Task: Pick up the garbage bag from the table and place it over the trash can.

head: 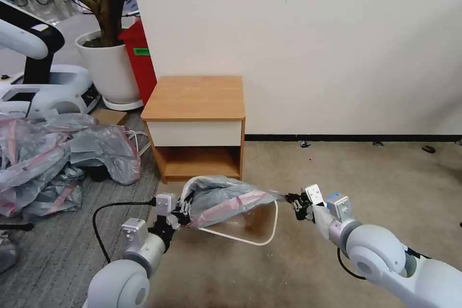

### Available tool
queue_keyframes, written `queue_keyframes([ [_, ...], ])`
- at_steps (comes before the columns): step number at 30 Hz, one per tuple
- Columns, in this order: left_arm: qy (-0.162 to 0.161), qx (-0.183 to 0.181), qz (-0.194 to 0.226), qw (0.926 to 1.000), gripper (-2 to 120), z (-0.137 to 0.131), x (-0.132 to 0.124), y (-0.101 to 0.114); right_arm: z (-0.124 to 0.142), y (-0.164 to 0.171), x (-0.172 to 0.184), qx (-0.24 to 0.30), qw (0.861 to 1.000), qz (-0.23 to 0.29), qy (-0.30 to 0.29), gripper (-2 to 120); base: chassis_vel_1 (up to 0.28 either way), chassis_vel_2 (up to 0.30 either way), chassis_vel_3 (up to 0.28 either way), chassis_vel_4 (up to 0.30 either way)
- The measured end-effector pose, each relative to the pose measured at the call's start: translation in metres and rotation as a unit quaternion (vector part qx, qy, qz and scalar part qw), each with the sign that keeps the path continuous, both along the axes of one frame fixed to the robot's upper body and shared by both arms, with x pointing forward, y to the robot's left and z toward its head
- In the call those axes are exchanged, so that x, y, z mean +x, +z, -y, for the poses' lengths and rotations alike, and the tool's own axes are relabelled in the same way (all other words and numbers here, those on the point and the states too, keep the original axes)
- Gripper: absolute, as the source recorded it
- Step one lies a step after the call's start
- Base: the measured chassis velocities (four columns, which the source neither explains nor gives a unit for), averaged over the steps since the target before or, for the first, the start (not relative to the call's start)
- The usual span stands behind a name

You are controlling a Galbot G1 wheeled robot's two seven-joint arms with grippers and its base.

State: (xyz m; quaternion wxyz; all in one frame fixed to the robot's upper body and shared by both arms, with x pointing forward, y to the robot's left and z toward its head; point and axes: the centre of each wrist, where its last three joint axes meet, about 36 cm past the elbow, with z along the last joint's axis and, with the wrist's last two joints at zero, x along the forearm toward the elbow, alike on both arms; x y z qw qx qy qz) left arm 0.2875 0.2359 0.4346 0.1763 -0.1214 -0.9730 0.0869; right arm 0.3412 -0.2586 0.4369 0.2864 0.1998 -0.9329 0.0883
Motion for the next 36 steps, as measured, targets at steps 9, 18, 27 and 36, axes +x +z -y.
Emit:
queue_keyframes([
  [9, 0.006, 0.029, -0.002, 0.9996, 4, -0.006, 0.001, -0.005, 0.001, 0.001, -0.002, -0.008, 1.000, 0.013, 0.000, 60, 0.000, 0.000, 0.000, 0.000],
  [18, 0.014, 0.040, -0.006, 0.9991, 3, -0.012, 0.007, -0.011, 0.005, 0.007, 0.005, -0.016, 0.999, 0.050, -0.003, 92, 0.000, 0.000, 0.000, 0.000],
  [27, 0.047, 0.032, 0.001, 0.9984, 3, -0.011, 0.016, -0.020, -0.009, 0.038, -0.002, 0.039, 0.995, 0.086, -0.020, 111, 0.000, 0.000, 0.000, 0.000],
  [36, 0.063, 0.028, 0.020, 0.9974, 3, 0.002, 0.018, -0.025, -0.061, 0.107, -0.038, 0.263, 0.961, -0.031, -0.079, 114, 0.000, 0.000, 0.000, 0.000],
])
